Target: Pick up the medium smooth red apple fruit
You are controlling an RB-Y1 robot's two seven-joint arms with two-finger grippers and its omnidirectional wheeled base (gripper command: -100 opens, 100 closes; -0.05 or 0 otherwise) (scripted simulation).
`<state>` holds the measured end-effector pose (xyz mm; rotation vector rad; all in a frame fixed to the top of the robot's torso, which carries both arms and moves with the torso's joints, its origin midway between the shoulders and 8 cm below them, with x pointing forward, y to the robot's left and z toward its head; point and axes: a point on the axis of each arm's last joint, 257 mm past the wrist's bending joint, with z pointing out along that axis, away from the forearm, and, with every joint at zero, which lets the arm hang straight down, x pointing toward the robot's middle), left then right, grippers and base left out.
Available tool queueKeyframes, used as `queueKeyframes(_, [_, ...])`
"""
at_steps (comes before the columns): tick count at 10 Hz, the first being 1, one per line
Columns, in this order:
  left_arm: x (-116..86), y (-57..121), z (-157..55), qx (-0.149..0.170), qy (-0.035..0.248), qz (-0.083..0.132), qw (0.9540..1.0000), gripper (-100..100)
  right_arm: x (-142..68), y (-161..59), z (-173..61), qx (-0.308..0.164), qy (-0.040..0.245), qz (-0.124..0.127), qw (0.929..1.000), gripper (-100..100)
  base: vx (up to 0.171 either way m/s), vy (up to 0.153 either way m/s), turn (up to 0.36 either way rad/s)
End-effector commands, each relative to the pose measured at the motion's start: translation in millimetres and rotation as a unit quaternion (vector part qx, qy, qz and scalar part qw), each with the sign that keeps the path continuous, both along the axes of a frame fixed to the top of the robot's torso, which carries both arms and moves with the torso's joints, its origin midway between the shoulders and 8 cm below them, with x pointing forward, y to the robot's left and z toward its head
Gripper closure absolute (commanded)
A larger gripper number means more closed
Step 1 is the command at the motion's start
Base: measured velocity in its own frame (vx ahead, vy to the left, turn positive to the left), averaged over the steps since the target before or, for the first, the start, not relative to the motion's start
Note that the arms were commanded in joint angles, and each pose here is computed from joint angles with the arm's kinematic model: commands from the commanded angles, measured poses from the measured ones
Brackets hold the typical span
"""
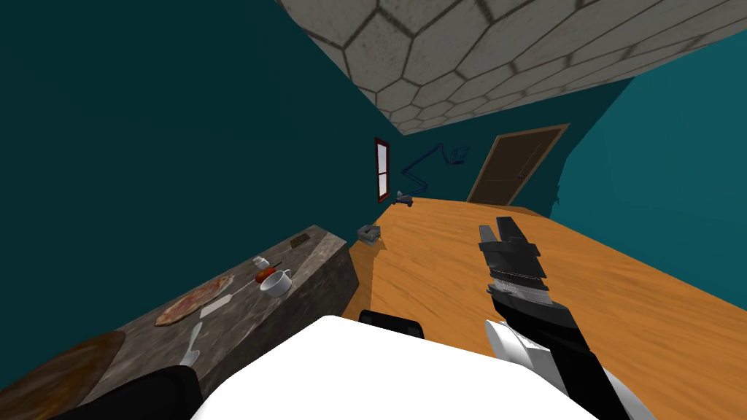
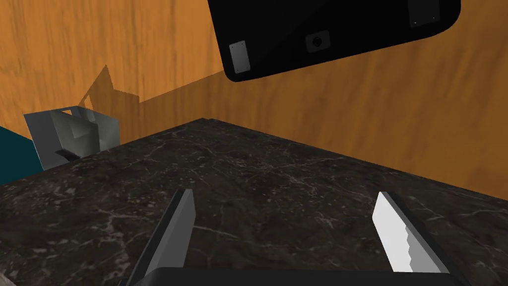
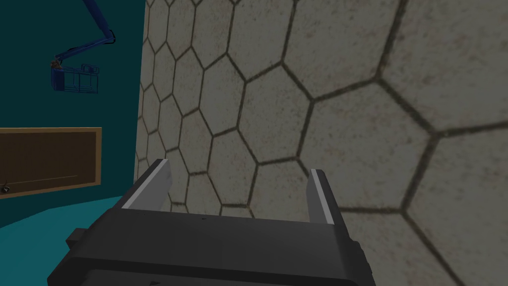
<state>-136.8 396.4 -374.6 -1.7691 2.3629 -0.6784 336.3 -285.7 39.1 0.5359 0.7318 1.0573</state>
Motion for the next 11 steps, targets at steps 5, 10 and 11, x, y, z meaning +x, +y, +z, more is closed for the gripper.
queueKeyframes(5, [-24.8, 70.7, 19.7, 0.057, 0.057, -0.056, 0.9952, -100, 0.0, 0.0, 0.0, 0.0, 0.0, 0.0, 1.0, 0, 0.022, 0.048, -0.114])
queueKeyframes(10, [-16.4, 134.4, 40.0, 0.108, 0.087, -0.118, 0.9833, -100, 0.0, 0.0, 0.0, 0.0, 0.0, 0.0, 1.0, 0, 0.022, 0.059, -0.131])
queueKeyframes(11, [-13.0, 138.8, 42.2, 0.11, 0.09, -0.128, 0.9815, -100, 0.0, 0.0, 0.0, 0.0, 0.0, 0.0, 1.0, 0, 0.023, 0.079, -0.092])
